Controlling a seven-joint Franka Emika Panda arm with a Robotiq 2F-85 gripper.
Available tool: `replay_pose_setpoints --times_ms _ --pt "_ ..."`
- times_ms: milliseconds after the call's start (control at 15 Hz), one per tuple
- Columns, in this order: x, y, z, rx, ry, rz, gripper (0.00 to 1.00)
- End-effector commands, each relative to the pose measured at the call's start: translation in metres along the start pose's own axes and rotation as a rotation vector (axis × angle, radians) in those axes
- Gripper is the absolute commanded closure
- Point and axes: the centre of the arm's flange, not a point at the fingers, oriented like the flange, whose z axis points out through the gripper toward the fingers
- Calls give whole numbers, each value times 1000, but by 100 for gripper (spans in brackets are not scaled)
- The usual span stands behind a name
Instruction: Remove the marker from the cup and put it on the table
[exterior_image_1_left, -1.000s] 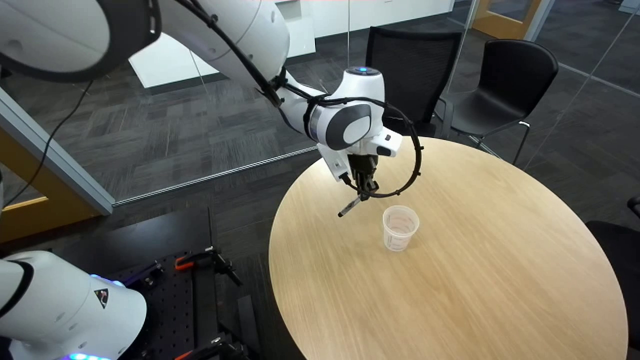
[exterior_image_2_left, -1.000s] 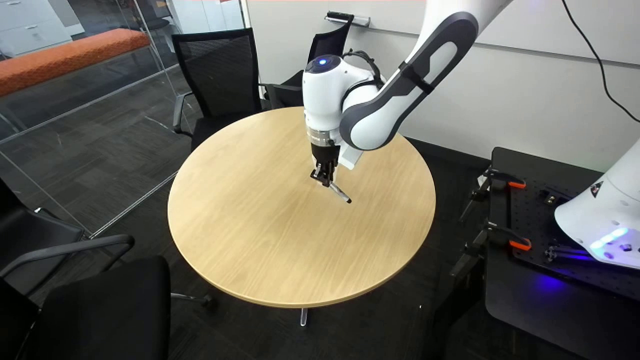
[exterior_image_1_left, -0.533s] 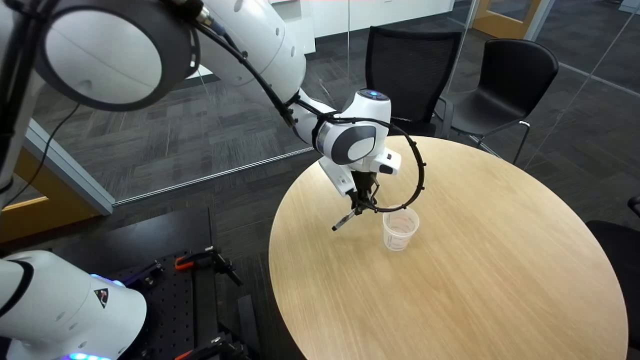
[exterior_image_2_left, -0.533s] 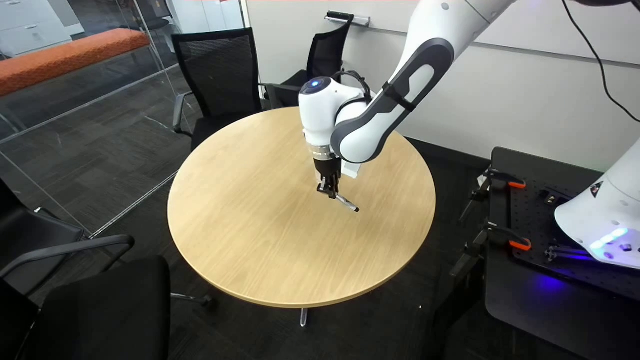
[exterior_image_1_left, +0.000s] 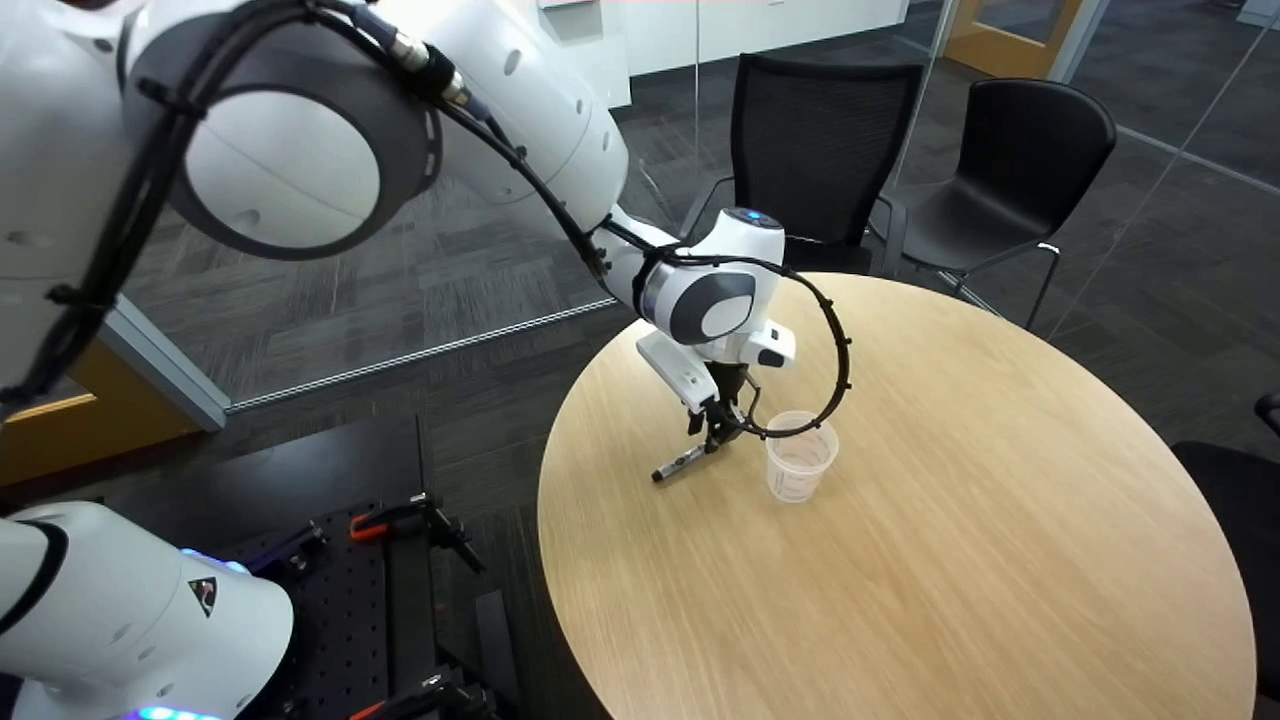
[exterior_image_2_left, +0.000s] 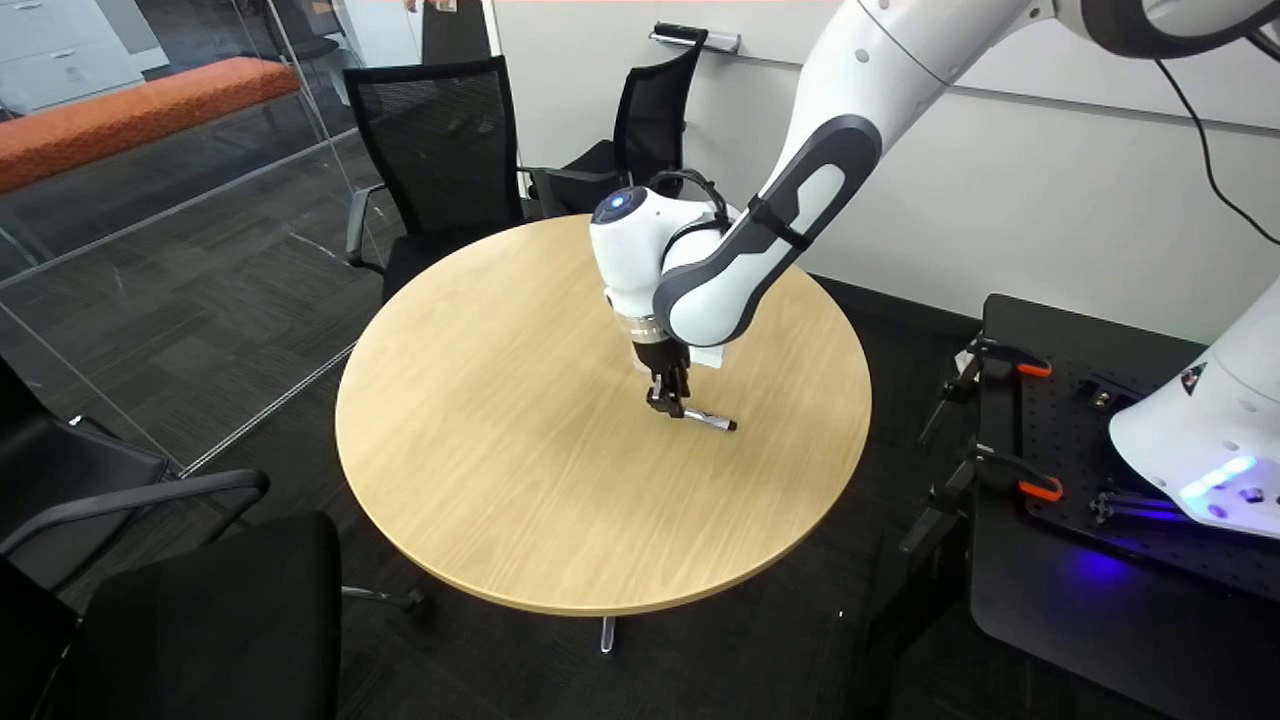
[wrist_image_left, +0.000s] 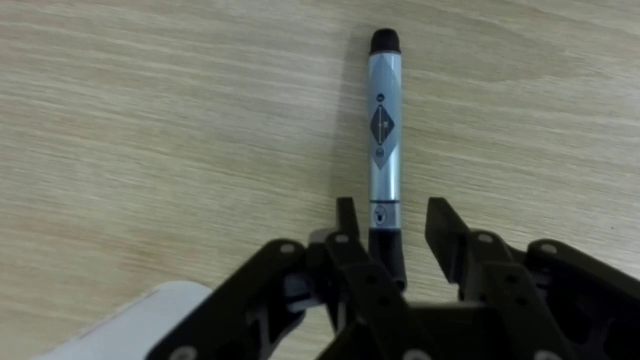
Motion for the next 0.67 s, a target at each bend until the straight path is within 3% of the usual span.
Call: replay_pose_setpoints --times_ms 0,267,600 --pt "9 -2 -5 -21 -18 -31 25" --pt "1 -9 -22 -49 24 -32 0" --pt "-14 -12 -61 -66 111 -44 0"
